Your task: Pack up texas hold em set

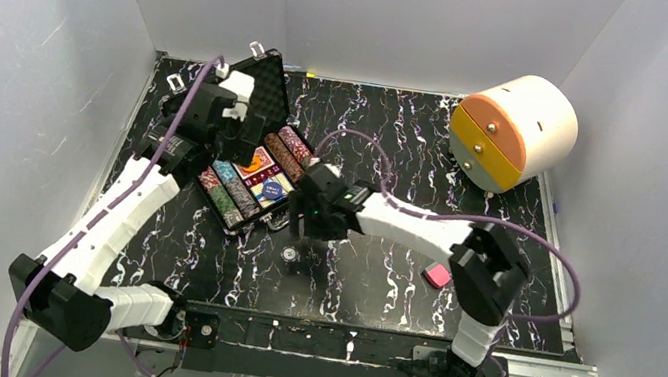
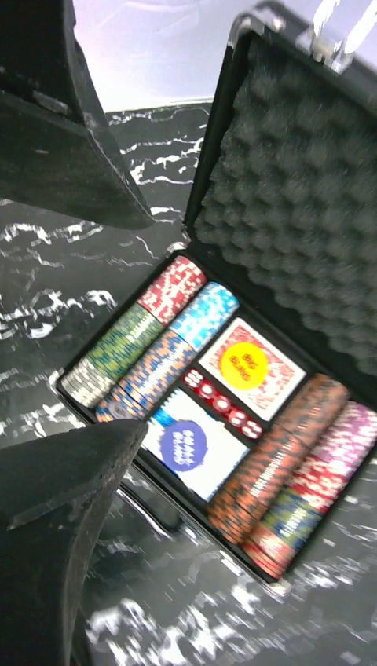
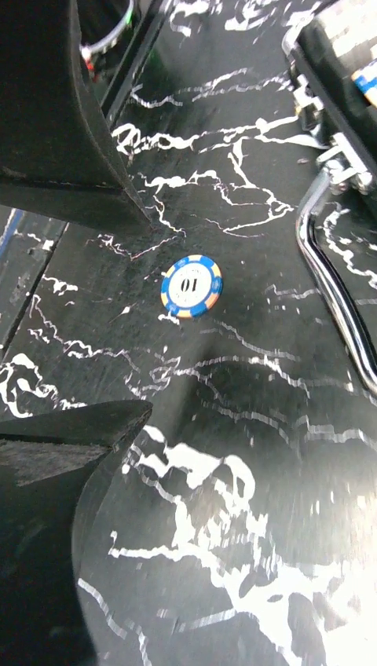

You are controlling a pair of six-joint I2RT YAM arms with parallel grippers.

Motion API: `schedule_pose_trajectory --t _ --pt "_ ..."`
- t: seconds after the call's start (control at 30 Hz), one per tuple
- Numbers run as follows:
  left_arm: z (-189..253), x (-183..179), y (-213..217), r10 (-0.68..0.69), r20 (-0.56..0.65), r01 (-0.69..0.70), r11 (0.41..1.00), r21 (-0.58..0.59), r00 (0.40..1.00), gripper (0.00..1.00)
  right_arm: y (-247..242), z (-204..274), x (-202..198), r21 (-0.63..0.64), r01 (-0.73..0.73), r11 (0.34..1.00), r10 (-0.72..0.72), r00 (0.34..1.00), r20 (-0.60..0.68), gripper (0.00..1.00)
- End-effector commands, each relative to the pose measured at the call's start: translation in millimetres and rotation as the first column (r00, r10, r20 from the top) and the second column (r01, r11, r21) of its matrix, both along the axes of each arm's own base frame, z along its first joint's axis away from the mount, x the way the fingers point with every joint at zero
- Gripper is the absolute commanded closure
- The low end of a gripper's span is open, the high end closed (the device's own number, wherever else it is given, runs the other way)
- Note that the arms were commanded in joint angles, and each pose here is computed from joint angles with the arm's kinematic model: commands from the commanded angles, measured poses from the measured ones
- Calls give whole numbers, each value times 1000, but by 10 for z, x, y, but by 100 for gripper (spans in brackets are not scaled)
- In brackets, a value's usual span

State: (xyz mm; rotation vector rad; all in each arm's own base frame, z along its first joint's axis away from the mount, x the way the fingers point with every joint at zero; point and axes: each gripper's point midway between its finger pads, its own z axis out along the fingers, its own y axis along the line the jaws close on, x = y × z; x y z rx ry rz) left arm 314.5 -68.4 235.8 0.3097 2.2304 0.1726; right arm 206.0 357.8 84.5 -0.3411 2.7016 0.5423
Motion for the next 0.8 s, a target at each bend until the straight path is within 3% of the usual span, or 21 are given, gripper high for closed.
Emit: schedule_pose_trajectory --t 0.0,0.2,0.43,0.77 --pt "525 71 0 159 132 -133 974 -182 978 3 84 -132 -77 -151 -73 986 80 996 42 16" --pt "788 -13 -175 107 206 -38 949 -313 973 1 265 -323 -174 -221 -144 964 155 987 33 17" --pt "829 -52 -248 69 237 17 939 -344 969 2 298 -523 -200 -369 -185 911 218 975 51 19" --pt "960 -90 -175 91 320 29 936 -351 943 2 292 -754 -222 -392 -198 898 225 974 25 41"
